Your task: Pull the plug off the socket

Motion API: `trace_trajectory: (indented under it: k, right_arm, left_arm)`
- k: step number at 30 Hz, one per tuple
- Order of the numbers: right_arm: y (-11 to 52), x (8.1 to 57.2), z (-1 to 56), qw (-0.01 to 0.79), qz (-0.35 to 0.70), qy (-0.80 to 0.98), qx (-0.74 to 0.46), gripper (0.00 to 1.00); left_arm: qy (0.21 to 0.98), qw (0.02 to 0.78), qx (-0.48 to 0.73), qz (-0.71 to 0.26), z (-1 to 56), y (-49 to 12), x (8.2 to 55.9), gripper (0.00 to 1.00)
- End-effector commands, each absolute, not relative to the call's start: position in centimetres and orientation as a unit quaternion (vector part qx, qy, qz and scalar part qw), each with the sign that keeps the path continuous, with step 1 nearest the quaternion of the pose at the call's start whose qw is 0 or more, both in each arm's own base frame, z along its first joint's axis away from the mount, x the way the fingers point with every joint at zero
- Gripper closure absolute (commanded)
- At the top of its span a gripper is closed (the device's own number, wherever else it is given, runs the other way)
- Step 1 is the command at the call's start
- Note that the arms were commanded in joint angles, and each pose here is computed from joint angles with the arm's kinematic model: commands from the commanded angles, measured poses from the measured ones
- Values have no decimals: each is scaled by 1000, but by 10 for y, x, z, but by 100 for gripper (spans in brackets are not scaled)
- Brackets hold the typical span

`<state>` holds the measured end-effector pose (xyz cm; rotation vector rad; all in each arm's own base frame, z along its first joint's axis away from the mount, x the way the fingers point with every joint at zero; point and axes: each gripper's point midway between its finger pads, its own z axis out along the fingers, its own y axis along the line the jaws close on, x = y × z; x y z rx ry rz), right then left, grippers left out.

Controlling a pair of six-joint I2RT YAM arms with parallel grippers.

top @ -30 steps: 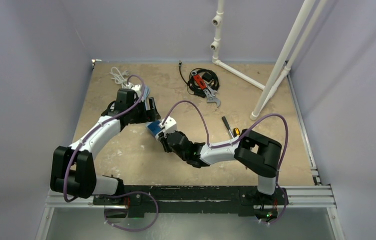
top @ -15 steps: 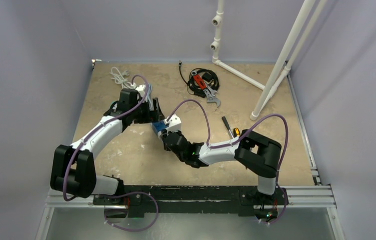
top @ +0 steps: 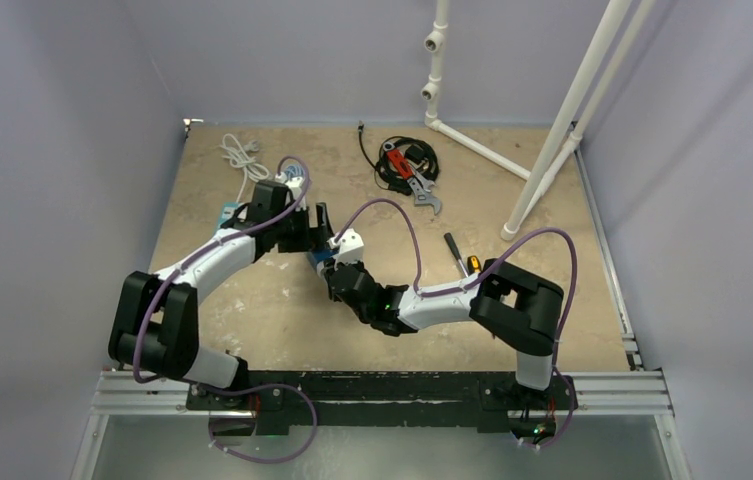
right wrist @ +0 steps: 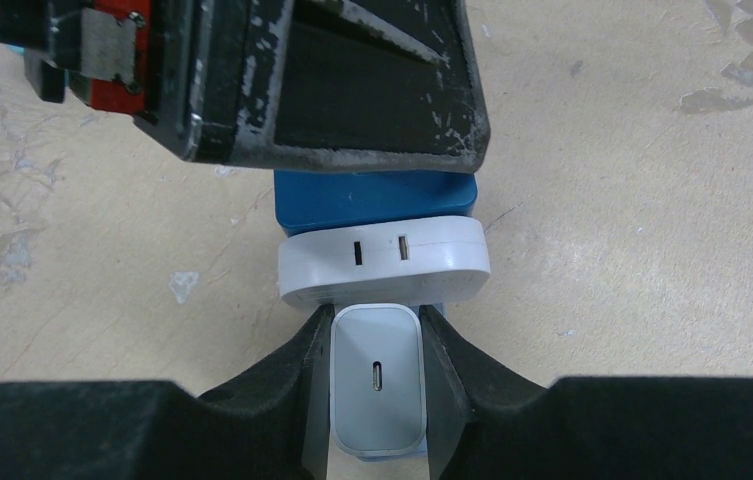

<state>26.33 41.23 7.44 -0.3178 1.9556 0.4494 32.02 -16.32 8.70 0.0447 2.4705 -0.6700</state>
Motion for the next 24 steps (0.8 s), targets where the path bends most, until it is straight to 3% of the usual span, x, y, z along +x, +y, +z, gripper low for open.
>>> trace_trajectory:
  k: [1, 14, 24]
  right_arm:
    - [400, 280, 87, 557, 151, 811, -94, 100]
    - [406, 270, 86, 556, 151, 811, -102, 100]
    - [403, 272, 99, 546, 208, 804, -107, 100]
  left_arm:
    - [928, 262, 27, -265, 75, -174, 312, 17]
    - [946, 226, 62, -224, 48, -180, 295, 38]
    - [951, 217, 76, -205, 40, -182, 292, 43]
